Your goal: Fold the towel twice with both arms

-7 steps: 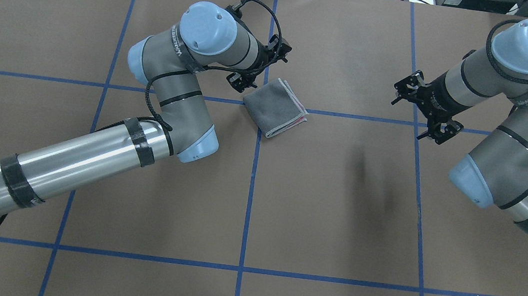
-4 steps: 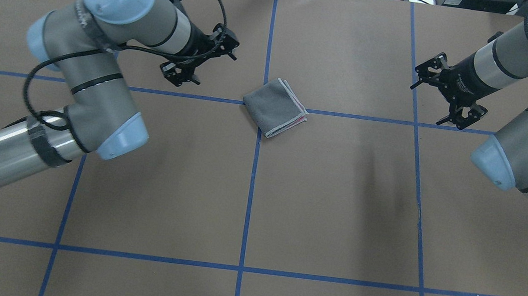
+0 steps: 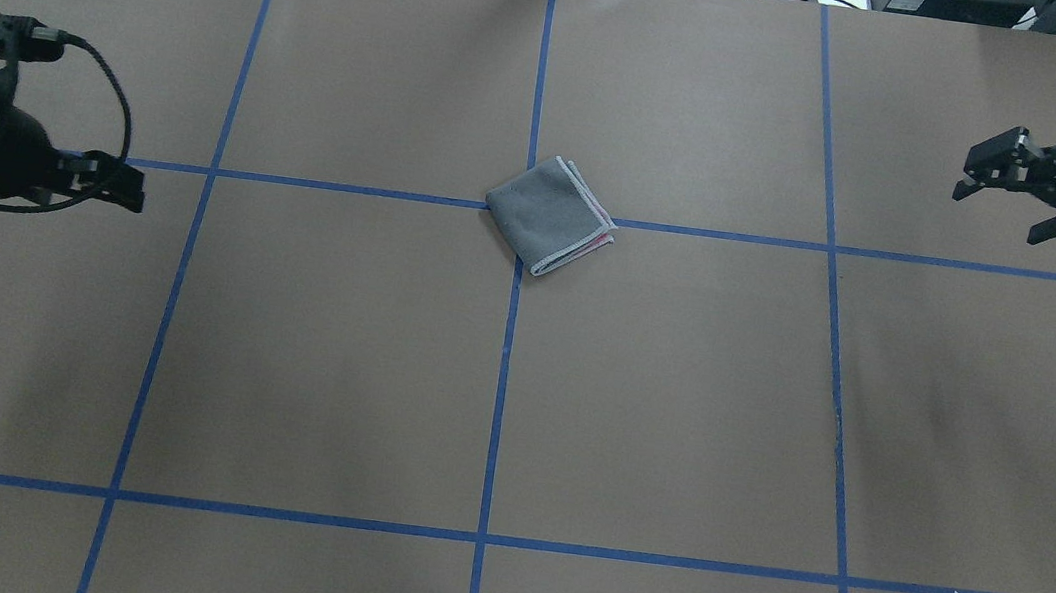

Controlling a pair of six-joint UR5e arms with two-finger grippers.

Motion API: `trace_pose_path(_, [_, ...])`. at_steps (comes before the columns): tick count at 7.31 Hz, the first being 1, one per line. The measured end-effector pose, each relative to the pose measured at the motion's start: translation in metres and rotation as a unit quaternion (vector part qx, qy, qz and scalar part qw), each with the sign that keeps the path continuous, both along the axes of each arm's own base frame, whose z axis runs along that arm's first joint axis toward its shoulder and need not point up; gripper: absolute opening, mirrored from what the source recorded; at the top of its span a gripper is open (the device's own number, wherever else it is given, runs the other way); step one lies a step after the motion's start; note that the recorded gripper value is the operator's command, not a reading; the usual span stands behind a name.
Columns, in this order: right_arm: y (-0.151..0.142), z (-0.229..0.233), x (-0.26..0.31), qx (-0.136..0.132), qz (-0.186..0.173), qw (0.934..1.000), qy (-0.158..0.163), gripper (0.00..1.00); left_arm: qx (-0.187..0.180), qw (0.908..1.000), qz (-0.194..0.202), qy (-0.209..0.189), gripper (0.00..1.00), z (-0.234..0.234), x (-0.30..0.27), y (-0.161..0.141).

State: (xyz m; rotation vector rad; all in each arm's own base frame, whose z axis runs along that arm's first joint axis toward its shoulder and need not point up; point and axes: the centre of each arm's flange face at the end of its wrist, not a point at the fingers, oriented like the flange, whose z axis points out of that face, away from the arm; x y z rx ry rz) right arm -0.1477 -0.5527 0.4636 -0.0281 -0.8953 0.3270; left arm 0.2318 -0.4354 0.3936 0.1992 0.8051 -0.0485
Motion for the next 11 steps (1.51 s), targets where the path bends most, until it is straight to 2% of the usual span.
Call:
trace_pose_path(1, [0.003,0.020,0.038,0.034,-0.037,0.9987,0.005,1.00,0.025,0.9985,0.038,-0.031,1.00,0.035,-0.040,0.004])
trace_pose_path(2, [0.007,0.040,0.071,0.067,-0.075,0.9949,0.016,1.00,0.042,0.9953,0.075,-0.045,1.00,0.066,-0.082,0.005])
trace_pose_path(4, [0.015,0.071,0.123,0.109,-0.151,0.9817,0.041,1.00,0.045,0.9909,0.121,-0.038,1.00,0.115,-0.145,0.009])
trace_pose_path(5, [0.019,0.082,0.139,0.117,-0.185,0.9748,0.045,1.00,0.046,0.9887,0.136,-0.043,1.00,0.137,-0.171,0.008])
trace_pose_path(6, [0.024,0.090,0.147,0.117,-0.202,0.9714,0.043,1.00,0.029,0.9894,0.136,-0.042,1.00,0.160,-0.204,0.007])
trace_pose_path(8, [0.031,0.099,0.158,0.113,-0.205,0.9715,0.041,1.00,-0.023,0.9924,0.120,-0.010,1.00,0.191,-0.241,0.012])
trace_pose_path(11, [0.041,0.113,0.162,0.101,-0.203,0.9730,0.041,1.00,-0.063,0.9918,0.111,0.004,1.00,0.193,-0.248,0.017])
